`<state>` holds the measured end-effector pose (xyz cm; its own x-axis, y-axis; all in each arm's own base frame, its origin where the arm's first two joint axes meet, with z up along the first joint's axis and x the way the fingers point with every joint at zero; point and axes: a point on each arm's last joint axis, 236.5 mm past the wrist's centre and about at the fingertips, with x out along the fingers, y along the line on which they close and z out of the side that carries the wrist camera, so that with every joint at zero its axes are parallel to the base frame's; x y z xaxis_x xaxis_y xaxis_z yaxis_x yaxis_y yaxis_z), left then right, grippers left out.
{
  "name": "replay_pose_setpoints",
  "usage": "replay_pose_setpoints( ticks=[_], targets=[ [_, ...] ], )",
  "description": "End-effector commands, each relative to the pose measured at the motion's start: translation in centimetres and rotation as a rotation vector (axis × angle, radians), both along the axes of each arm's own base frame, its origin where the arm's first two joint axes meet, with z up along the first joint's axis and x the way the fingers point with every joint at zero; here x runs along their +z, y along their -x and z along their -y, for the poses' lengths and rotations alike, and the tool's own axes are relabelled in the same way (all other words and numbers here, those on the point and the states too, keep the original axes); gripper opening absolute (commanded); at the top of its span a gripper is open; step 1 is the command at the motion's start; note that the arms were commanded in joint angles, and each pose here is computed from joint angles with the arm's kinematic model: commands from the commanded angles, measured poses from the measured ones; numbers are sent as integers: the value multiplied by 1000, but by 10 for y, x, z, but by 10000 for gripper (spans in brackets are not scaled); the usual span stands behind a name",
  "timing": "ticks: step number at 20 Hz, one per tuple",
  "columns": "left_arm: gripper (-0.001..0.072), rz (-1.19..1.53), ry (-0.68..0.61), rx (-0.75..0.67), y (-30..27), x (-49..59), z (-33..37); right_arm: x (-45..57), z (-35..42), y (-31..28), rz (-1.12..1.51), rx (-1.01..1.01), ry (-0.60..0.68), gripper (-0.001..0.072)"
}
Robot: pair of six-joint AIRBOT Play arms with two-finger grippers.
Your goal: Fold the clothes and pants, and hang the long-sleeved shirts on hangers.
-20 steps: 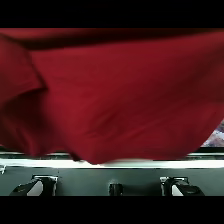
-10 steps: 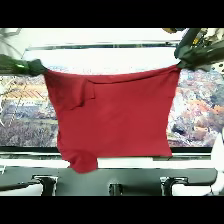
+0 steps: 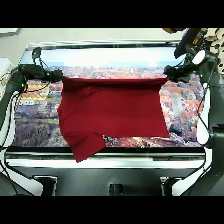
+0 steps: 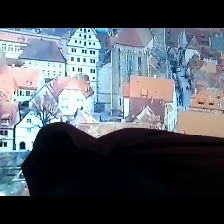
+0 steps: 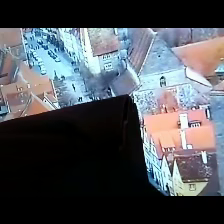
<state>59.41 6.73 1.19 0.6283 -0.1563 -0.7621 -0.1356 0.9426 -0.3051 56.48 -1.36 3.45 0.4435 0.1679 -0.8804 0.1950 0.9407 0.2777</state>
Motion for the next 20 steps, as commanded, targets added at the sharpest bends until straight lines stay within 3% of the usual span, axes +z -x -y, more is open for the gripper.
replay_pose_setpoints(
  ticks=[1, 11, 20],
  targets=[
    [16, -110, -13, -84, 21, -22, 2, -17, 8, 11, -71, 15, 42, 33],
    [15, -397, 26, -208, 85, -62, 24, -84, -4, 63, -386, 92, -4, 34],
    [15, -443, 27, -232, 95, -74, 33, -96, -11, 81, -477, 114, -38, 35]
  ],
)
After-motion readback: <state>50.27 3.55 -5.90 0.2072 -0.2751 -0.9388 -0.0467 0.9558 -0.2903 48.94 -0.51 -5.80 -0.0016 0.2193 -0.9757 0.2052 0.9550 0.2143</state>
